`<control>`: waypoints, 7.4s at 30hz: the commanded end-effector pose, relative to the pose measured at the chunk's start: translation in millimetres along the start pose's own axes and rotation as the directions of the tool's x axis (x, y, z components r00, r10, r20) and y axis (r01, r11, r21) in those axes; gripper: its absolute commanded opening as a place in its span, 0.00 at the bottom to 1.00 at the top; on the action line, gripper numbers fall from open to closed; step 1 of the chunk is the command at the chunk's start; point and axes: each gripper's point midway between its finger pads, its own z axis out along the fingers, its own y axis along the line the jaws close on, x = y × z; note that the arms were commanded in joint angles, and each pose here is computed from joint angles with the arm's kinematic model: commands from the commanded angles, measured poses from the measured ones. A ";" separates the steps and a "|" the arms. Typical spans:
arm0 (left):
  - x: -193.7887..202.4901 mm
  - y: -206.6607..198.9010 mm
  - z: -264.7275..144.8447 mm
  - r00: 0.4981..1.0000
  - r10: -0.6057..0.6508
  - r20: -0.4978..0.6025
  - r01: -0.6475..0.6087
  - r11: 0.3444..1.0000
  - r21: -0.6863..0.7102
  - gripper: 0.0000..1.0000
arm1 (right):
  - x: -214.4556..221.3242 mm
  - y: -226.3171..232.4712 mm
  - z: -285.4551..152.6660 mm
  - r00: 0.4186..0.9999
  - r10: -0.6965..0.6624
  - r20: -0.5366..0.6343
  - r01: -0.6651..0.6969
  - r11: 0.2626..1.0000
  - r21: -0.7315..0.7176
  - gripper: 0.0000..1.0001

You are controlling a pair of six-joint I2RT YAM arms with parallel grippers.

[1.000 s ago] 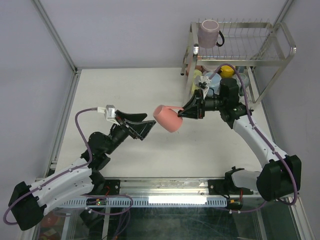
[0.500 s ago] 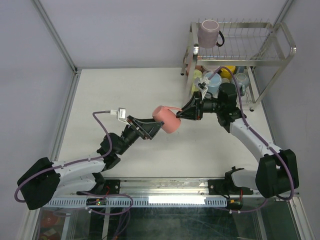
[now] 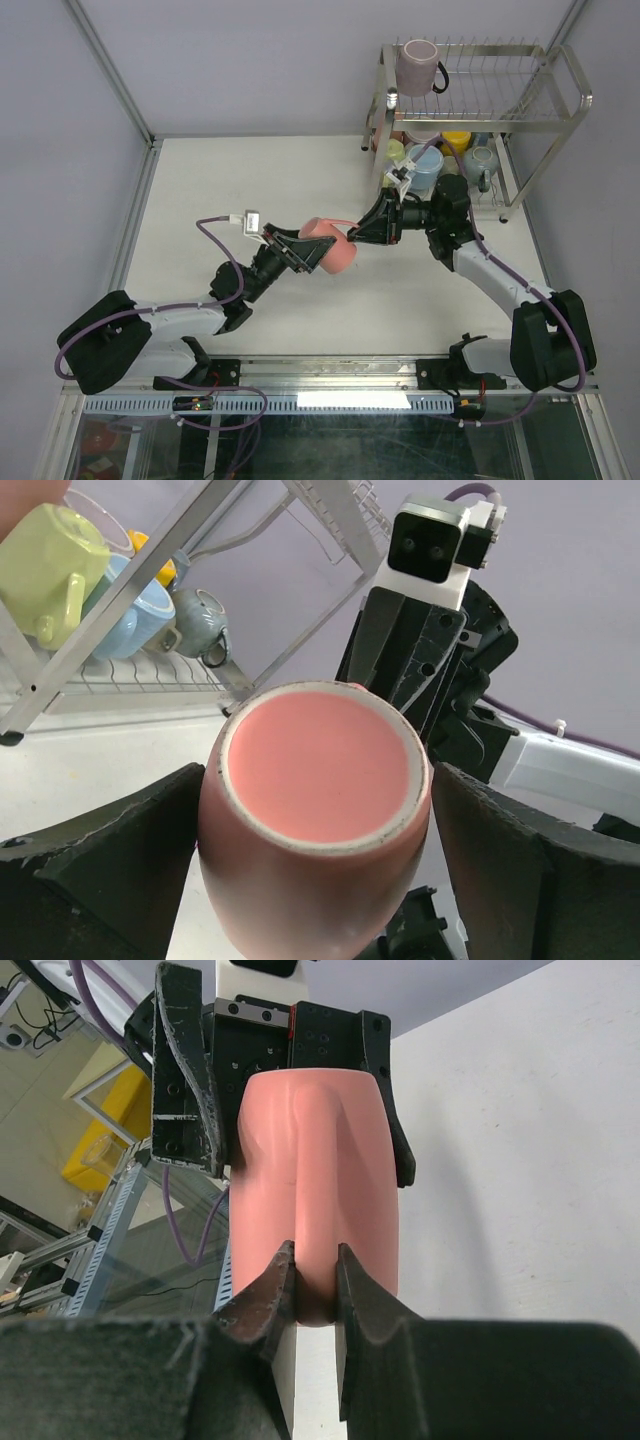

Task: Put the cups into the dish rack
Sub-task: Pick up the cup at the center of the board, then turn the cup upside down in the dish rack, then reset both arms

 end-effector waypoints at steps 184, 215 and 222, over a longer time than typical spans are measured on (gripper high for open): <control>-118.3 -55.5 -35.9 0.636 0.748 -0.190 -0.771 0.624 -0.122 0.99 | -343.4 -59.0 -275.7 0.778 -0.606 -0.165 0.426 0.315 0.848 0.88; -267.8 -131.7 19.2 0.768 0.640 0.004 -0.637 0.764 -0.106 0.99 | -215.5 37.3 -202.3 0.939 -0.297 0.173 0.093 0.703 0.705 0.99; -274.6 -148.0 6.8 0.734 0.678 0.023 -0.672 0.731 -0.120 0.99 | -230.5 37.1 -222.3 0.924 -0.283 0.255 -0.042 0.589 0.807 0.99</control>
